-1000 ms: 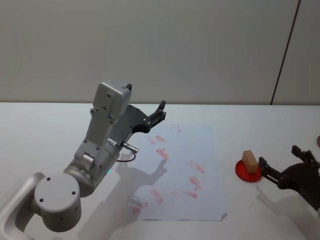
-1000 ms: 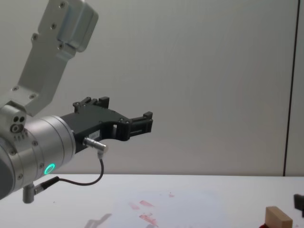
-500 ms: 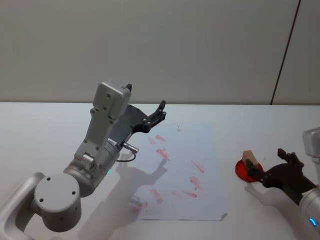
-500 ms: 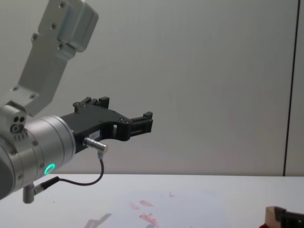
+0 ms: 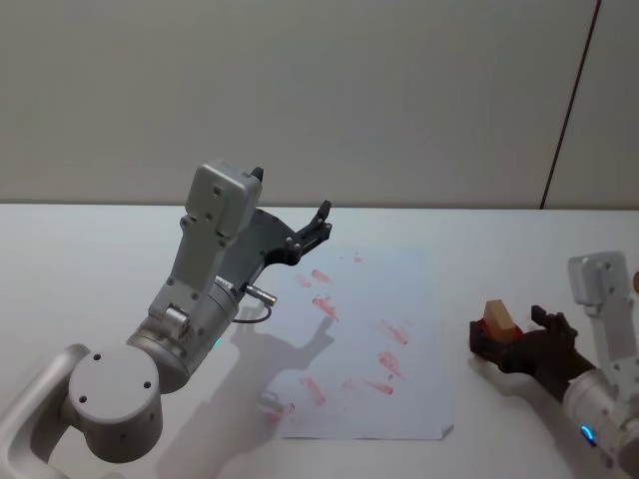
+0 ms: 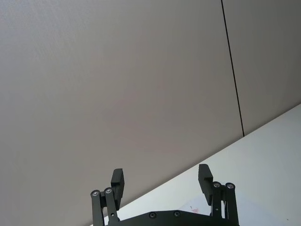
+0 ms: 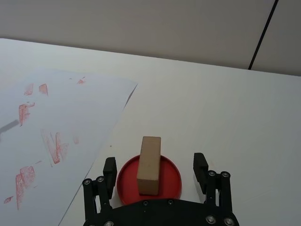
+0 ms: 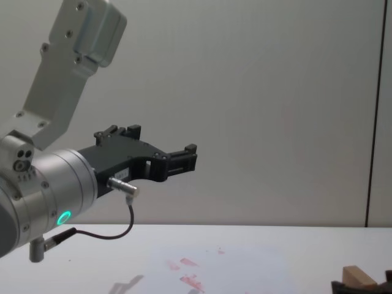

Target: Use the one hand to pick up the stamp and affix it onto the A4 paper.

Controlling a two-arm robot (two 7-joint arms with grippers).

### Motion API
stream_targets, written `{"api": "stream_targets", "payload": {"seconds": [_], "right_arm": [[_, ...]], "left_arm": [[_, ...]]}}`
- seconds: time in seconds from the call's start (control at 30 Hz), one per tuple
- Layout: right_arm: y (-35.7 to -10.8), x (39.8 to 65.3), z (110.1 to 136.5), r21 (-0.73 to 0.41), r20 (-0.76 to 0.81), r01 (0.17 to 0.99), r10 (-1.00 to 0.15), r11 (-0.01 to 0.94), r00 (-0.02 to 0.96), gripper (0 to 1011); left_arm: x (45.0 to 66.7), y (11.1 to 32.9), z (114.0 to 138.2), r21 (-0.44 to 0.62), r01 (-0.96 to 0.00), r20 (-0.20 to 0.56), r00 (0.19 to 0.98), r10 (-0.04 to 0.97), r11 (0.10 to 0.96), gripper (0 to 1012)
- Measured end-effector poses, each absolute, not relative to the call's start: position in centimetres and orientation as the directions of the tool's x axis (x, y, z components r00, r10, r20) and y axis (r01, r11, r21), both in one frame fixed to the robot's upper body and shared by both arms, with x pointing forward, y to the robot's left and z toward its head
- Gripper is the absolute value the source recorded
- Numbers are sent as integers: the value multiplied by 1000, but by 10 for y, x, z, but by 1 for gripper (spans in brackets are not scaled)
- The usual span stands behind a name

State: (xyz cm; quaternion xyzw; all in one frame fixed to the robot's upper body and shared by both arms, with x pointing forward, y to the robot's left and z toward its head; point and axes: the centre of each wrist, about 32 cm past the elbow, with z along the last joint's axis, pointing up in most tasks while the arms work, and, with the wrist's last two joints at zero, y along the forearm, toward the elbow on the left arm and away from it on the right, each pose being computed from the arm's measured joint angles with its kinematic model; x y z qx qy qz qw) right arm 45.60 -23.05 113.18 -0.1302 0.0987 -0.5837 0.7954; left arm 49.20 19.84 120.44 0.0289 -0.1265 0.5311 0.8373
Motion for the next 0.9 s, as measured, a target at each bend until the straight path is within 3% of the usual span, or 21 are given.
{"api": "stream_targets", "payload": {"seconds": [0.9], "right_arm": [[-214, 467, 1132, -324, 11, 907, -957, 269, 288, 1001]], "left_arm": [[492, 198, 1204, -86, -897, 243, 404, 882, 434, 1003]]}}
